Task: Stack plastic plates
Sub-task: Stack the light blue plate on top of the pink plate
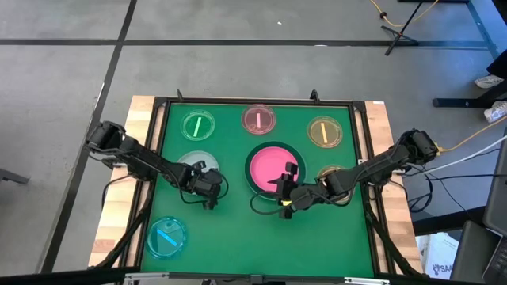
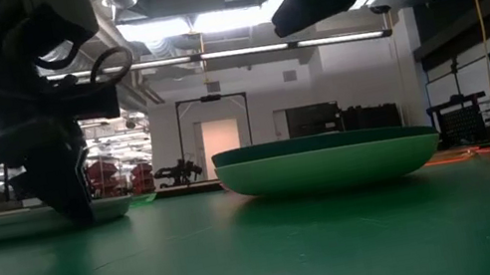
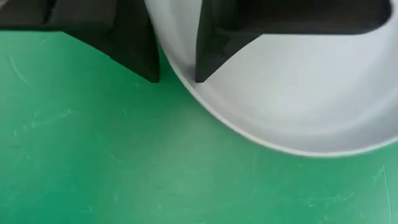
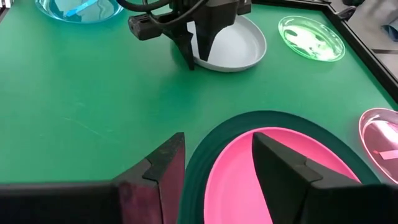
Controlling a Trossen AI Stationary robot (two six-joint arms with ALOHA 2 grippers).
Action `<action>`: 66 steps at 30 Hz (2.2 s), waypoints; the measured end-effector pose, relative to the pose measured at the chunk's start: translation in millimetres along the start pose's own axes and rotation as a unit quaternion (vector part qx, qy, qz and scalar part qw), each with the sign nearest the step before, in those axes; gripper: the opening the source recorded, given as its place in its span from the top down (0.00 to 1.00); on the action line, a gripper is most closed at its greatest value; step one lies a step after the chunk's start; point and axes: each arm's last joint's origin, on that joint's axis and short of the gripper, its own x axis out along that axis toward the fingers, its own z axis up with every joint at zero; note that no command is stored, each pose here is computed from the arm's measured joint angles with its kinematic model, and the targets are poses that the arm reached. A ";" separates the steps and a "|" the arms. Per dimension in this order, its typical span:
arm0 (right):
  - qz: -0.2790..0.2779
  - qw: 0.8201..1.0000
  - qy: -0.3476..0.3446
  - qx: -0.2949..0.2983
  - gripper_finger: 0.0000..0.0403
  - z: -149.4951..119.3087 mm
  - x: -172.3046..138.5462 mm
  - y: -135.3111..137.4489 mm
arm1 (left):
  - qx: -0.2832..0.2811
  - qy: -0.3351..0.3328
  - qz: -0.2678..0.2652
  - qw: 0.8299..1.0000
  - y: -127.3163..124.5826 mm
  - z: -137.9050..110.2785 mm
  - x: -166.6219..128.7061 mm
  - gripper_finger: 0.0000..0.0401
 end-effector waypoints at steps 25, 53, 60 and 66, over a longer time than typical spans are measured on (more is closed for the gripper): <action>0.033 0.996 -0.036 -0.072 0.43 4.5 8.2 7.7 | 0.155 -0.045 -0.028 0.986 -60.0 10.8 -66.6 0.99; 0.086 0.950 -0.034 -0.299 0.56 33.8 90.2 33.0 | 0.223 -0.125 -0.046 0.966 -83.9 16.1 -92.4 0.99; 0.092 0.954 -0.023 -0.285 0.72 33.0 92.2 28.1 | 0.235 -0.137 -0.048 0.961 -85.6 17.4 -93.2 0.99; 0.103 0.956 -0.011 -0.275 0.83 31.1 93.7 24.9 | 0.235 -0.139 -0.045 0.961 -85.6 17.6 -93.3 0.99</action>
